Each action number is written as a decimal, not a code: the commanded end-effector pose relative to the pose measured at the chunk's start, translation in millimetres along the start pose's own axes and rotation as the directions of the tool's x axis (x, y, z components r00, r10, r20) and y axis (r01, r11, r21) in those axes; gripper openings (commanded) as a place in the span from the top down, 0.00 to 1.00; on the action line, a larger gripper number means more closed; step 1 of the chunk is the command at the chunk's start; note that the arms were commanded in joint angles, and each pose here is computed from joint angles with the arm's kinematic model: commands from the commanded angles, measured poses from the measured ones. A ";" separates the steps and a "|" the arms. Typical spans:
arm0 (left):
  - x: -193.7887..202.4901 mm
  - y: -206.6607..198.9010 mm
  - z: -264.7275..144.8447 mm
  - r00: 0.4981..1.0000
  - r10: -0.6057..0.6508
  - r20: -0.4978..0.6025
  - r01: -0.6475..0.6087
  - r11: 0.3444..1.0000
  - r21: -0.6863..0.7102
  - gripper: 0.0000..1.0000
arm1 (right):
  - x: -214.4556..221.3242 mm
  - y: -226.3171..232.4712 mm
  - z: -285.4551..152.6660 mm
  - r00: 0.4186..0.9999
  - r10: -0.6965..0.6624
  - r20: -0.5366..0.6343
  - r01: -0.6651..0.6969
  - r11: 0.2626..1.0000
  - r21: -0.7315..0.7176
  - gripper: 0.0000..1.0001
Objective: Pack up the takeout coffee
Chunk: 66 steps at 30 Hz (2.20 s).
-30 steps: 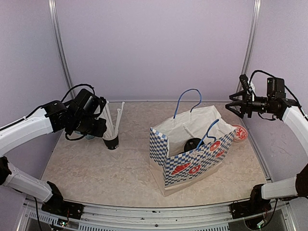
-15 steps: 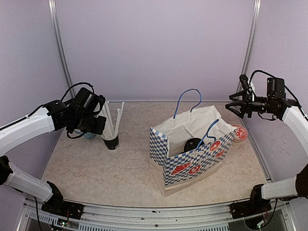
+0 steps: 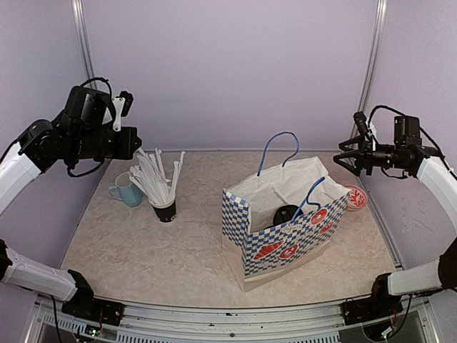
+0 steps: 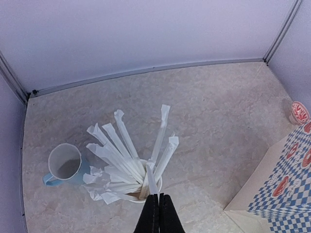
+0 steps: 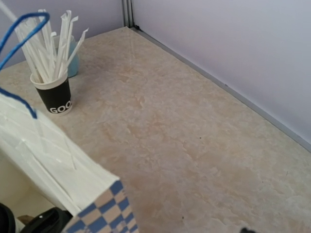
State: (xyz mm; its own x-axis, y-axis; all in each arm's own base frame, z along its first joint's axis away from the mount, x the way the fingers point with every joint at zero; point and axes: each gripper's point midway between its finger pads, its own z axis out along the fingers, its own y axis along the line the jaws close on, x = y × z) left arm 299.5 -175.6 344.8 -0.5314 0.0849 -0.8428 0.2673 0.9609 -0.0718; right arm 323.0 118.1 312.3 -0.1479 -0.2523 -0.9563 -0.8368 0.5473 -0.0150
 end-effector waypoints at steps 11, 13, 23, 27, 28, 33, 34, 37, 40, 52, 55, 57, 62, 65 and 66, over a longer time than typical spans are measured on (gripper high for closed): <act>-100.8 -128.1 -135.8 0.908 -0.023 0.418 -0.209 0.841 0.499 1.00 | 1.4 -3.3 -2.4 1.000 -0.015 -0.007 0.016 1.000 0.020 0.27; -104.4 -141.7 -153.3 0.897 -0.048 0.440 -0.237 0.787 0.569 1.00 | 1.0 -3.4 -2.8 1.000 -0.017 -0.008 0.017 1.000 0.023 0.27; -94.8 -200.1 -166.1 0.901 -0.066 0.429 -0.311 0.591 0.744 1.00 | 3.2 -4.0 -2.3 1.000 -0.016 -0.011 0.016 1.000 0.025 0.27; -88.1 -221.5 -137.1 0.911 -0.039 0.411 -0.307 0.600 0.739 1.00 | 2.6 -3.4 -2.5 1.000 -0.018 -0.010 0.018 1.000 0.024 0.27; -85.6 -228.1 -126.8 0.914 -0.033 0.404 -0.305 0.602 0.738 1.00 | 2.1 -3.3 -2.8 1.000 -0.020 -0.009 0.020 0.999 0.025 0.27; -71.5 -264.0 -64.3 0.936 -0.006 0.352 -0.267 0.638 0.722 1.00 | 3.8 -3.0 -2.5 1.000 -0.020 -0.011 0.020 1.000 0.023 0.27; -68.9 -270.0 -54.1 0.937 0.002 0.348 -0.267 0.645 0.716 1.00 | 3.2 -3.0 -2.6 1.000 -0.022 -0.011 0.023 0.999 0.024 0.27; -52.0 -287.5 -5.5 0.949 0.047 0.313 -0.257 0.692 0.675 1.00 | 2.5 -2.8 -3.1 1.000 -0.027 -0.013 0.028 0.999 0.026 0.27; -33.3 -299.8 46.9 0.955 0.125 0.269 -0.267 0.754 0.600 0.90 | 2.2 -3.1 -4.2 0.999 -0.034 -0.016 0.034 0.999 0.033 0.27; -15.9 -294.9 59.4 0.925 0.305 0.226 -0.377 0.798 0.470 0.47 | 6.3 -0.4 -3.0 0.999 -0.032 -0.018 0.032 0.999 0.021 0.27; -16.3 -288.8 51.6 0.922 0.321 0.219 -0.388 0.792 0.472 0.48 | 6.5 -0.4 -3.2 0.999 -0.029 -0.020 0.030 0.999 0.020 0.27; -14.9 -285.1 46.6 0.922 0.325 0.213 -0.388 0.788 0.478 0.49 | 4.9 0.3 -4.4 0.999 -0.037 -0.020 0.038 0.999 0.023 0.27; -16.5 -261.4 44.2 0.932 0.313 0.184 -0.363 0.816 0.449 0.37 | 4.7 1.5 -5.6 0.999 -0.045 -0.021 0.045 0.999 0.027 0.27; -12.3 -249.6 55.7 0.936 0.330 0.121 -0.348 0.823 0.450 0.30 | 4.8 1.9 -5.6 0.999 -0.044 -0.020 0.045 0.999 0.026 0.27; -8.6 -248.3 61.1 0.937 0.335 0.097 -0.341 0.820 0.459 0.30 | 5.1 2.0 -5.7 0.999 -0.045 -0.021 0.046 0.999 0.027 0.27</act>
State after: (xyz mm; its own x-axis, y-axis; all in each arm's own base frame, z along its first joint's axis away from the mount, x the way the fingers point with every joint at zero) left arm 274.9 -445.2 361.2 -0.2581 0.3113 -0.9146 0.7797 0.6261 -0.0070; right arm 322.8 115.3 307.6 -0.1281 -0.2912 -0.9481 -0.8307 0.5537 -0.0578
